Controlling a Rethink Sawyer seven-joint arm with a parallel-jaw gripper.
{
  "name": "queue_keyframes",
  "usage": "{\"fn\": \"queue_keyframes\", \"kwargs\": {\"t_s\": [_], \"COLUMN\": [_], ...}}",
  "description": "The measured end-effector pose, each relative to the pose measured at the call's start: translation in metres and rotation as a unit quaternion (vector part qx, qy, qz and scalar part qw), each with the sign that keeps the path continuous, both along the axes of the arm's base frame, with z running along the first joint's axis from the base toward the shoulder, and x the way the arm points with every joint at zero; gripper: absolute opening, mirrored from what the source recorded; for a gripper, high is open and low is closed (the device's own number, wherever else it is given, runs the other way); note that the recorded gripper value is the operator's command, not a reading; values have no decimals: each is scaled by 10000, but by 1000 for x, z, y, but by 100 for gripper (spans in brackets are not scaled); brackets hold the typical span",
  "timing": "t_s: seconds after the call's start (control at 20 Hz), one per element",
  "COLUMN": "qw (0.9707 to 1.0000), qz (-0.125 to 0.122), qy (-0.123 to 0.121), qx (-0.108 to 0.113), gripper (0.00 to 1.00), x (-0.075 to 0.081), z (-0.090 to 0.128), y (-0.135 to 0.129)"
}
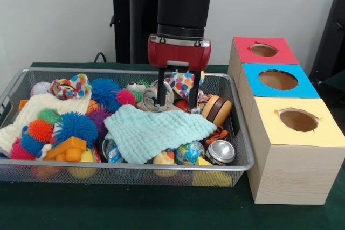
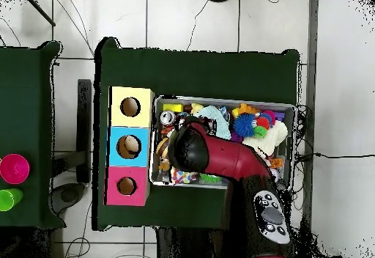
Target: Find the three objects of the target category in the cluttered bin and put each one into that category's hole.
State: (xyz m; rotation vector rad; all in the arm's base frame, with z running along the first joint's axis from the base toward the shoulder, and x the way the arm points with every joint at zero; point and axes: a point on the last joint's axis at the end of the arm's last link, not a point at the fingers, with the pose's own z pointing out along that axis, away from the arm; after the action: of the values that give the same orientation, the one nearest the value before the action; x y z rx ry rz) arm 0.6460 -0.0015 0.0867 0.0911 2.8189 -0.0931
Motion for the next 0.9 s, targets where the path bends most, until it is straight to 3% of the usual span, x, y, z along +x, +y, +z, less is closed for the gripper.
{"fn": "queue_keyframes", "kwargs": {"t_s": [0.4,0.9], "qw": [9999,9998], "qz": [-52,-157], "qy": [-92,-76], "qx": [-18,118], "gripper": [100,100], "x": [22,30], "z": [-14,-33], "y": [-12,-29]}}
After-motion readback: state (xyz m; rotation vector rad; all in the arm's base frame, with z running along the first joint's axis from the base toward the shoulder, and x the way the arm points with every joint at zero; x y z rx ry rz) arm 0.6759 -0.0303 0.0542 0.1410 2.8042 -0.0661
